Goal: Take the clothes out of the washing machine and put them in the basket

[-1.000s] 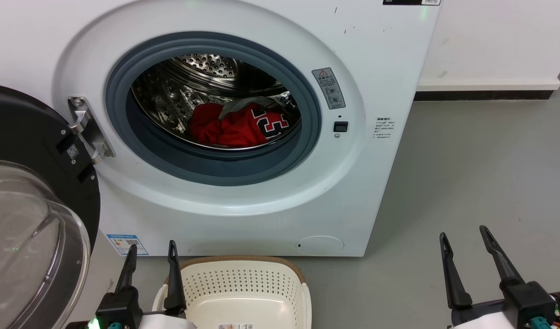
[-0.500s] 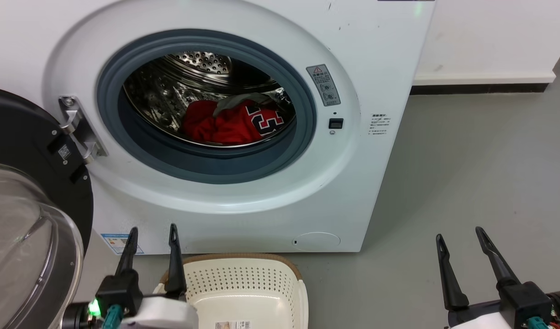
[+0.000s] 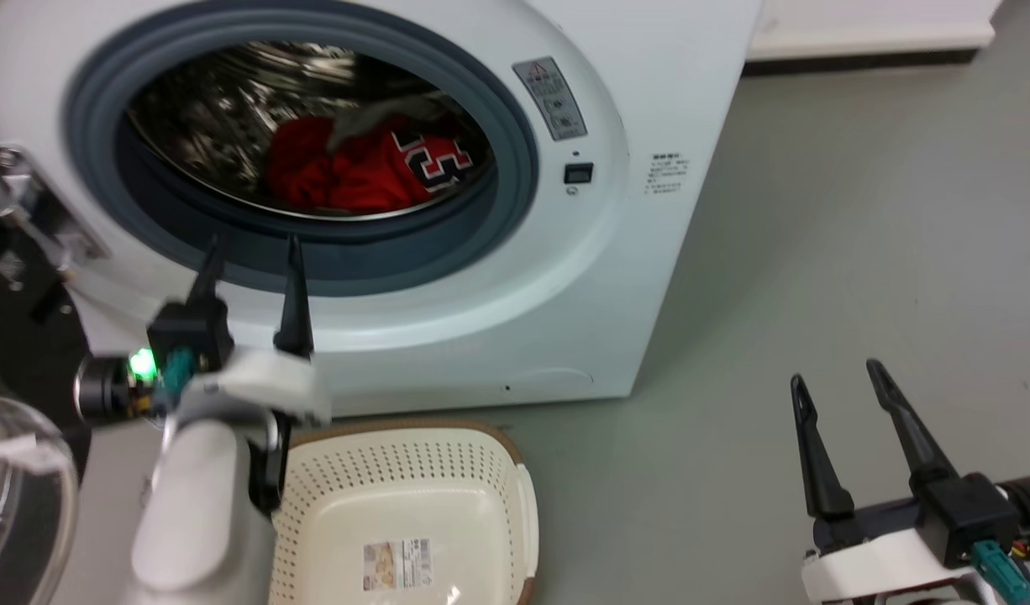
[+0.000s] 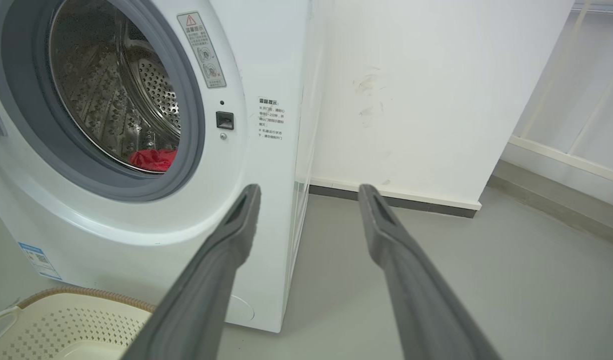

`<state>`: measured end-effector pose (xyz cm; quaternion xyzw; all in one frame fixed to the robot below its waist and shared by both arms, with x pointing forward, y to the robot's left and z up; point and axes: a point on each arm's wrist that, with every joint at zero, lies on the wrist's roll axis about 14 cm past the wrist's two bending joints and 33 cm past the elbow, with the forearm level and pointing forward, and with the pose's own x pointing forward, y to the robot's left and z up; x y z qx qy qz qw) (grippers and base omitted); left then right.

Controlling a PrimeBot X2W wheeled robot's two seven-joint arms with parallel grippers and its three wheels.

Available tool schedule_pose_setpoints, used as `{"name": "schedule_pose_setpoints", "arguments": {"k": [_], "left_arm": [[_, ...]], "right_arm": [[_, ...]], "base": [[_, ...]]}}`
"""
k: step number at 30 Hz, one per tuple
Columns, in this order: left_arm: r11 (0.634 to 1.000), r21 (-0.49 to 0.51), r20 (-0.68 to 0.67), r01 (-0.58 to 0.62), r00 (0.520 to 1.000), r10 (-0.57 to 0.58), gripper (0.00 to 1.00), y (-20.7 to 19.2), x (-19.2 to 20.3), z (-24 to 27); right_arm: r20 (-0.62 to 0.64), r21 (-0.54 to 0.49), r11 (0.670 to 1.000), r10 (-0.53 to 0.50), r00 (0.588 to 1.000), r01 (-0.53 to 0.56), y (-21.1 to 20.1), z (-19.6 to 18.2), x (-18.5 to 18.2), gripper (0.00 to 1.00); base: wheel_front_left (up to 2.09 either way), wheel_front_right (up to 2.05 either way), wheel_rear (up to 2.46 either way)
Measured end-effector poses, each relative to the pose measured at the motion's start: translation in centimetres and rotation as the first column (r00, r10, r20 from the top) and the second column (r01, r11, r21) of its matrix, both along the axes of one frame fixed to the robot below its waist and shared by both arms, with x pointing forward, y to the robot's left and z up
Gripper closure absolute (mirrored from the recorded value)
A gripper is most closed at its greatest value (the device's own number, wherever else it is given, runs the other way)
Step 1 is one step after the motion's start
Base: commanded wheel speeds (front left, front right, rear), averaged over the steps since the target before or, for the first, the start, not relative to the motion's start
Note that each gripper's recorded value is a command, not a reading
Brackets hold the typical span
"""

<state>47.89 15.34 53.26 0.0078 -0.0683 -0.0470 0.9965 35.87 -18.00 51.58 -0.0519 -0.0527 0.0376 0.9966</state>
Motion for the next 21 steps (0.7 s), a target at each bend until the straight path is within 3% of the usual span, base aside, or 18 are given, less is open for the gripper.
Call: {"name": "schedule_pose_setpoints", "arguments": {"k": [12, 21], "left_arm": [[0.99, 0.111, -0.09, 0.083, 0.993, -0.073, 0.0, -3.1, 12.1, -1.8], [0.975, 0.163, -0.249, 0.15, 0.963, -0.106, 0.0, -4.2, 20.2, -6.0]], "right_arm": [[-0.035, 0.001, 0.999, -0.049, 0.998, 0.049, -1.8, -1.5, 3.5, 0.0], [-0.089, 0.012, 0.996, -0.087, 0.992, 0.088, -3.3, -4.1, 6.2, 0.0]], "base": [[0.0, 0.0, 0.0], [0.0, 0.0, 0.0]]}}
